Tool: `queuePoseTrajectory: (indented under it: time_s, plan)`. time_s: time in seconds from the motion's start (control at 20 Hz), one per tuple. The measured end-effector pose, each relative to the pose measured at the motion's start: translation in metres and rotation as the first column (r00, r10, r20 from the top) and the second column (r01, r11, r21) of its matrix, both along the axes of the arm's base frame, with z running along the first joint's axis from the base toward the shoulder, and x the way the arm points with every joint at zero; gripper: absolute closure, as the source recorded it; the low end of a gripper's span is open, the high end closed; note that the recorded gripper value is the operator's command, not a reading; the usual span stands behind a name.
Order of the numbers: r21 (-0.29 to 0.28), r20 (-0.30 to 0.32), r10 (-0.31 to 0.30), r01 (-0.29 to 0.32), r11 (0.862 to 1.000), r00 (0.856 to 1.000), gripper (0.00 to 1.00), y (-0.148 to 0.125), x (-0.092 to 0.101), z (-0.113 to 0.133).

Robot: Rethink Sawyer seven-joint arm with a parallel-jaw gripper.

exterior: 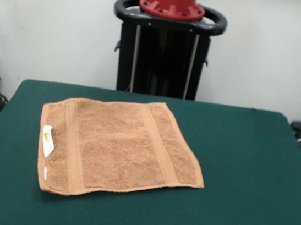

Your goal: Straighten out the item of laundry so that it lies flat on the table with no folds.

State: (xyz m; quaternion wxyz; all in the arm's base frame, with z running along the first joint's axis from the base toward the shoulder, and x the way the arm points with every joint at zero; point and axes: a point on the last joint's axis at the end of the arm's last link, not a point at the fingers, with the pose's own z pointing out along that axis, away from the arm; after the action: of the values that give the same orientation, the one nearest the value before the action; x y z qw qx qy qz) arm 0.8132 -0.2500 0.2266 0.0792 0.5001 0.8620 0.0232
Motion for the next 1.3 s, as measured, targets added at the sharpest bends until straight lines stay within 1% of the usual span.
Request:
queuePoseTrajectory:
  time_s: [0.1, 0.2, 0.3, 0.4, 0.55, 0.8, 0.85, 0.9, 1.0, 1.15, 1.3]
  plan:
    - [0.006, -0.003, -0.023, 0.023, 1.000, 1.000, 1.00, 0.002, -0.017, 0.013]
    - [0.003, 0.005, -0.045, 0.045, 0.999, 0.999, 1.00, -0.002, -0.030, 0.022]
    - [0.000, 0.012, -0.060, 0.060, 0.998, 0.998, 1.00, -0.005, -0.037, 0.028]
    - [-0.014, 0.034, -0.091, 0.092, 0.996, 0.995, 1.00, -0.012, -0.054, 0.036]
    - [-0.038, 0.068, -0.130, 0.133, 0.990, 0.989, 1.00, -0.018, -0.075, 0.040]
    - [-0.080, 0.110, -0.190, 0.199, 0.977, 0.976, 1.00, -0.027, -0.114, 0.034]
    - [-0.086, 0.113, -0.206, 0.216, 0.973, 0.972, 1.00, -0.029, -0.127, 0.029]
    - [-0.086, 0.111, -0.214, 0.224, 0.971, 0.970, 1.00, -0.030, -0.133, 0.026]
    - [-0.080, 0.098, -0.225, 0.233, 0.969, 0.970, 1.00, -0.030, -0.143, 0.020]
    - [-0.078, 0.082, -0.231, 0.237, 0.968, 0.970, 1.00, -0.031, -0.152, 0.015]
    - [-0.080, 0.076, -0.231, 0.236, 0.968, 0.970, 1.00, -0.032, -0.155, 0.013]
